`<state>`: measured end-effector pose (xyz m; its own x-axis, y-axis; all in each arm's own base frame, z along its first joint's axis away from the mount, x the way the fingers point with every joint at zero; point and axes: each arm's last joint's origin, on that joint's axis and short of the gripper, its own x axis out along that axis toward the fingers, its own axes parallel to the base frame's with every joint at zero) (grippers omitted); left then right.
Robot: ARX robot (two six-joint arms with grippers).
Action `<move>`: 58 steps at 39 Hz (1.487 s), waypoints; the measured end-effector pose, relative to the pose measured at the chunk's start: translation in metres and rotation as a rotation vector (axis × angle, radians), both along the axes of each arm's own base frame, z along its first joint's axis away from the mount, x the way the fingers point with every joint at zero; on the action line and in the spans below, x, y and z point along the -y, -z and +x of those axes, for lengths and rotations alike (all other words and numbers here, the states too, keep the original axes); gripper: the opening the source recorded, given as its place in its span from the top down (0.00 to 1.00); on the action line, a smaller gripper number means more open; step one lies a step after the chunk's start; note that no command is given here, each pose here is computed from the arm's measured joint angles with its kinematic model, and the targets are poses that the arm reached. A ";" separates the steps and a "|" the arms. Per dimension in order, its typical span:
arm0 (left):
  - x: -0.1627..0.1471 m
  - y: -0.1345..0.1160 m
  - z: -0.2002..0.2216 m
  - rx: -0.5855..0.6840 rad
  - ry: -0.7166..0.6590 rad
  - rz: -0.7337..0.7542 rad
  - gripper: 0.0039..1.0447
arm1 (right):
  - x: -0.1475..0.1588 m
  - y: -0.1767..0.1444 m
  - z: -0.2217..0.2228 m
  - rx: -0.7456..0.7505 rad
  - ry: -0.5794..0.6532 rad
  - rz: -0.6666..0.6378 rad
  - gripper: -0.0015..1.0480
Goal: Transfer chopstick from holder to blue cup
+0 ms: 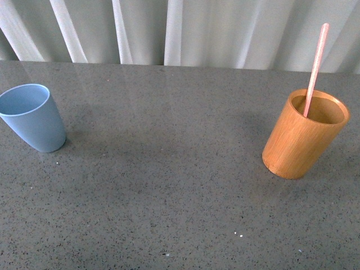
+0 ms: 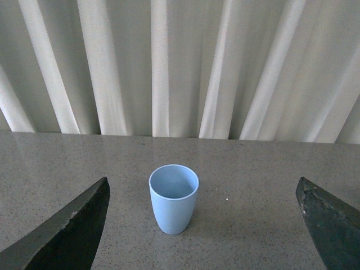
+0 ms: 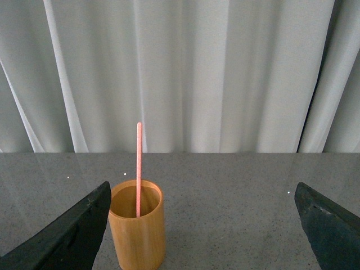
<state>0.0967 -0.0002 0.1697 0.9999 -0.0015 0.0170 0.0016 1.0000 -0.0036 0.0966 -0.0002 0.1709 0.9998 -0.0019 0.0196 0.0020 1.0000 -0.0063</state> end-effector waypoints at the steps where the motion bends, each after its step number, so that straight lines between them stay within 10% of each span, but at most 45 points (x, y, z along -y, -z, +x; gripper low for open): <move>1: 0.000 0.000 0.000 0.000 0.000 0.000 0.06 | 0.000 0.000 0.000 0.000 0.000 0.000 0.10; 58: 0.000 0.000 0.000 0.000 0.000 0.000 0.06 | 0.000 0.000 0.000 0.000 0.000 0.000 0.10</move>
